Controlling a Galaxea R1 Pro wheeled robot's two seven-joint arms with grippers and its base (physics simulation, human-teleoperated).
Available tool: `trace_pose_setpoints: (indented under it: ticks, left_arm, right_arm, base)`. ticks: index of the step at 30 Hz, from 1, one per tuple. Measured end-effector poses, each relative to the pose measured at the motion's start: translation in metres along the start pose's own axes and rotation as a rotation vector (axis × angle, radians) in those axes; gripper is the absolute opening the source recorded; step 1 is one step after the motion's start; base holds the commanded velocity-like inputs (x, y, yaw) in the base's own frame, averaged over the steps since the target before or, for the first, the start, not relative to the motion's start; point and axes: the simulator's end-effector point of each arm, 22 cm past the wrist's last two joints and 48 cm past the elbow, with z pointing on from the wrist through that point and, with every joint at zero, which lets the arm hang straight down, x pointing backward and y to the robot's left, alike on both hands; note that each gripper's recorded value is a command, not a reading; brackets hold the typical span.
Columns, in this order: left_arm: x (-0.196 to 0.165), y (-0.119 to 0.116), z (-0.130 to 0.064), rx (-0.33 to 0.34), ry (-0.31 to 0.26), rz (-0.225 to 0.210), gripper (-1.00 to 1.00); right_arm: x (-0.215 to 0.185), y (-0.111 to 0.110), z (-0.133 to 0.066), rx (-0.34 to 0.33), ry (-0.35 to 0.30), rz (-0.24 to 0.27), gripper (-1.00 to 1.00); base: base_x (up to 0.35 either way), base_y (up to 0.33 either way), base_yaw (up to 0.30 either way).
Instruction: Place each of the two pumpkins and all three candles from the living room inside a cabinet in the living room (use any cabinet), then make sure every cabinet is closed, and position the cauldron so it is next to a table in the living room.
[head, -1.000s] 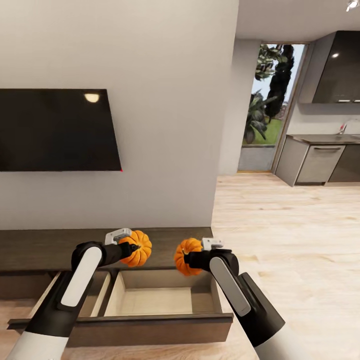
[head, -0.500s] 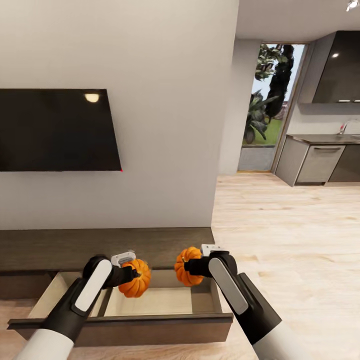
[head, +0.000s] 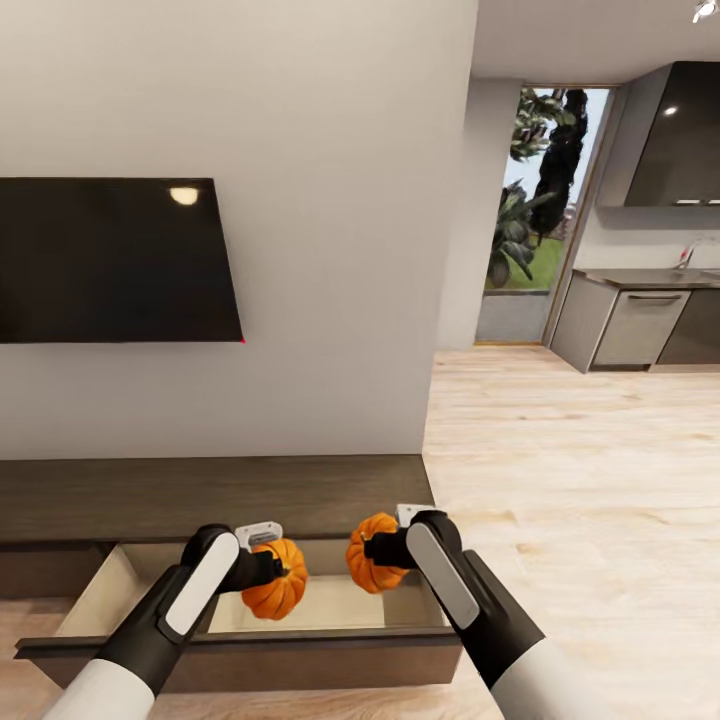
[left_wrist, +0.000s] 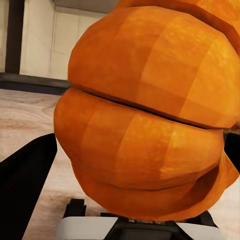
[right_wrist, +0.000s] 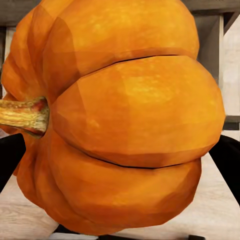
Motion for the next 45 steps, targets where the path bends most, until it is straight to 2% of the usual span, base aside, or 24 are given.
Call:
trace_pose_setpoints:
  ticks: [4, 9, 13, 21, 28, 33, 45]
  left_arm:
    - [-0.005, 0.003, -0.002, -0.002, -0.015, -0.012, -1.00]
    - [-0.011, 0.003, -0.005, 0.000, -0.033, -0.020, -1.00]
    - [-0.023, 0.016, -0.011, -0.017, -0.069, -0.014, -1.00]
    - [-0.027, 0.023, -0.003, -0.015, -0.092, -0.041, -1.00]
    - [-0.025, 0.020, 0.007, -0.008, -0.098, -0.044, -1.00]
    - [-0.027, 0.018, 0.014, -0.009, -0.124, -0.057, -1.00]
    - [-0.019, 0.014, 0.033, -0.012, -0.126, -0.039, -1.00]
  right_arm:
    - [-0.006, 0.004, 0.001, 0.001, -0.031, 0.018, -1.00]
    - [-0.007, -0.002, 0.012, 0.033, -0.031, 0.036, -1.00]
    - [-0.006, 0.000, 0.022, 0.046, -0.039, 0.039, -1.00]
    - [0.000, -0.001, 0.033, 0.052, -0.041, 0.027, -1.00]
    - [0.006, -0.005, 0.044, 0.059, -0.036, 0.025, -1.00]
    - [0.010, -0.009, 0.052, 0.066, -0.034, 0.028, -1.00]
    - [0.014, -0.010, 0.066, 0.061, -0.045, 0.029, -1.00]
  base:
    - [0.000, 0.000, 0.000]
    - [0.000, 0.000, 0.000]
    - [0.000, 0.000, 0.000]
    - [0.000, 0.000, 0.000]
    - [0.000, 0.000, 0.000]
    - [0.000, 0.000, 0.000]
    - [0.000, 0.000, 0.000]
